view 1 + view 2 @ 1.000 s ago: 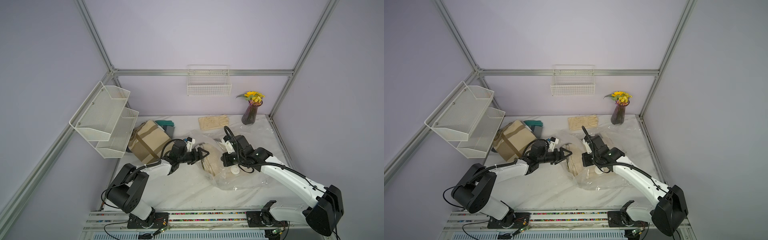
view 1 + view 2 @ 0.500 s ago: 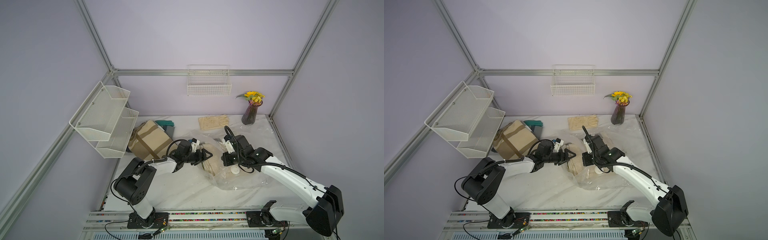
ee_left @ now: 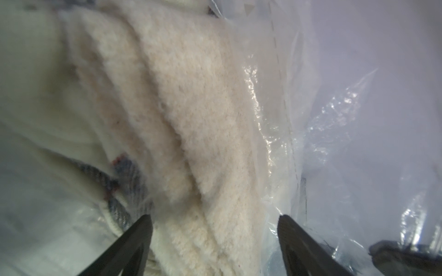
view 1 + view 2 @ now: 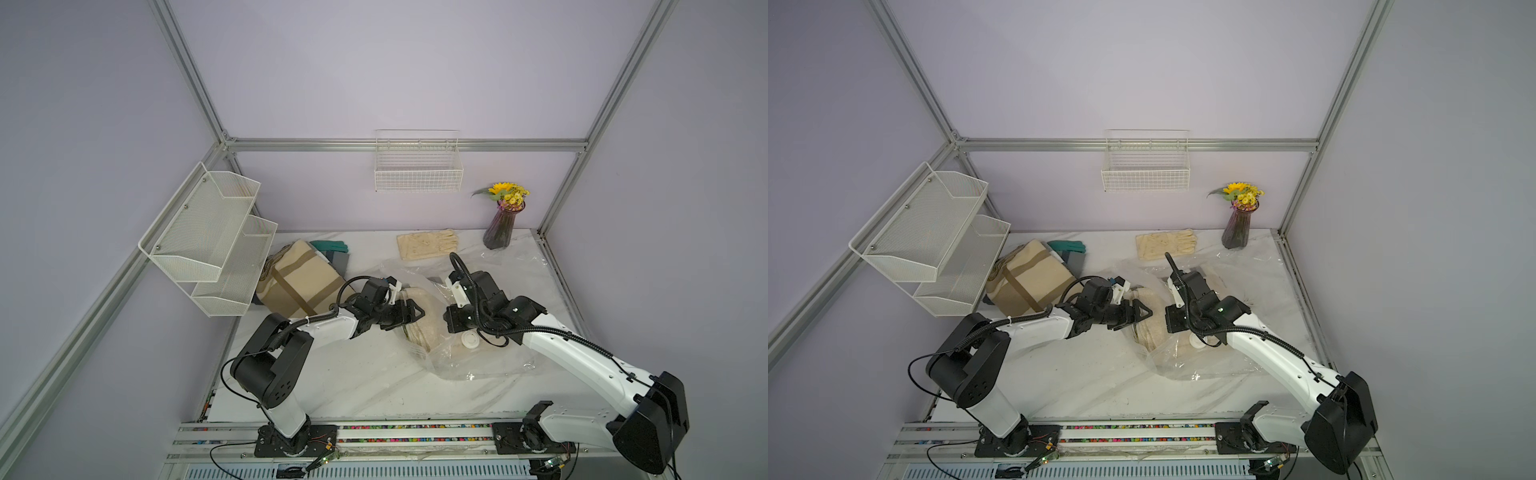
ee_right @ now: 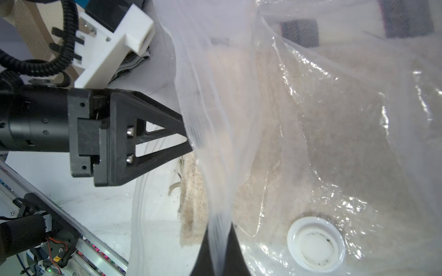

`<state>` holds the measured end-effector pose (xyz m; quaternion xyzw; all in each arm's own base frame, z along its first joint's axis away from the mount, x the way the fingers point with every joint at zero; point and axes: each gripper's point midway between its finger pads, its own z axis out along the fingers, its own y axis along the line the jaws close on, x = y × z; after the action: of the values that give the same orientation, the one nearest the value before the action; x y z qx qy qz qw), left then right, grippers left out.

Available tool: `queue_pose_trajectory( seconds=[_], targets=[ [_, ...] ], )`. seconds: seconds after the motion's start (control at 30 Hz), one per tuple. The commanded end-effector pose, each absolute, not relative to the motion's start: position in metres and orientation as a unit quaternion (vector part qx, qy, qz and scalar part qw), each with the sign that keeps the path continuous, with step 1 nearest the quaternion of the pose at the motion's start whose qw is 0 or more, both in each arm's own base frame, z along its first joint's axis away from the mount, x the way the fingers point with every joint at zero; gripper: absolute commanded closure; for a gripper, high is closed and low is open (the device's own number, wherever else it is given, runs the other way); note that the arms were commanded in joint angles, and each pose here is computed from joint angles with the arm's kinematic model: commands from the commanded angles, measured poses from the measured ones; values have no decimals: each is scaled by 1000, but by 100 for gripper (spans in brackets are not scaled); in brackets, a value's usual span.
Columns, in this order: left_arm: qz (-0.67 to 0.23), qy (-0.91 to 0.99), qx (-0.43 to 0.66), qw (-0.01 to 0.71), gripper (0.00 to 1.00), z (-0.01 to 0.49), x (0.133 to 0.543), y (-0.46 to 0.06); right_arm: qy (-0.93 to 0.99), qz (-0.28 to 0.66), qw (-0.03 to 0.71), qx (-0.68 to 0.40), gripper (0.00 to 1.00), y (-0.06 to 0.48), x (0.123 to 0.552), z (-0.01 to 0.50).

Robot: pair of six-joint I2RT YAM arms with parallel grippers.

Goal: Take the scarf out of the vacuum bag
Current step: Take out the scarf from the vacuum bag.

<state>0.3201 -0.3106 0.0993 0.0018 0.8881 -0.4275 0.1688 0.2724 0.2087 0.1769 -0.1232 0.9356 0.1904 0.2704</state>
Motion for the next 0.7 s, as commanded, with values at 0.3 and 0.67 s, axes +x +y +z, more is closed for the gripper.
queue_pose_trajectory(
  seconds=[0.3, 0.67],
  targets=[
    [-491, 847, 49, 198, 24, 154, 325, -336, 933, 188, 284, -115, 100, 204, 273, 184],
    [-448, 873, 50, 187, 27, 139, 322, -327, 933, 187, 286, -112, 100, 202, 273, 187]
  ],
)
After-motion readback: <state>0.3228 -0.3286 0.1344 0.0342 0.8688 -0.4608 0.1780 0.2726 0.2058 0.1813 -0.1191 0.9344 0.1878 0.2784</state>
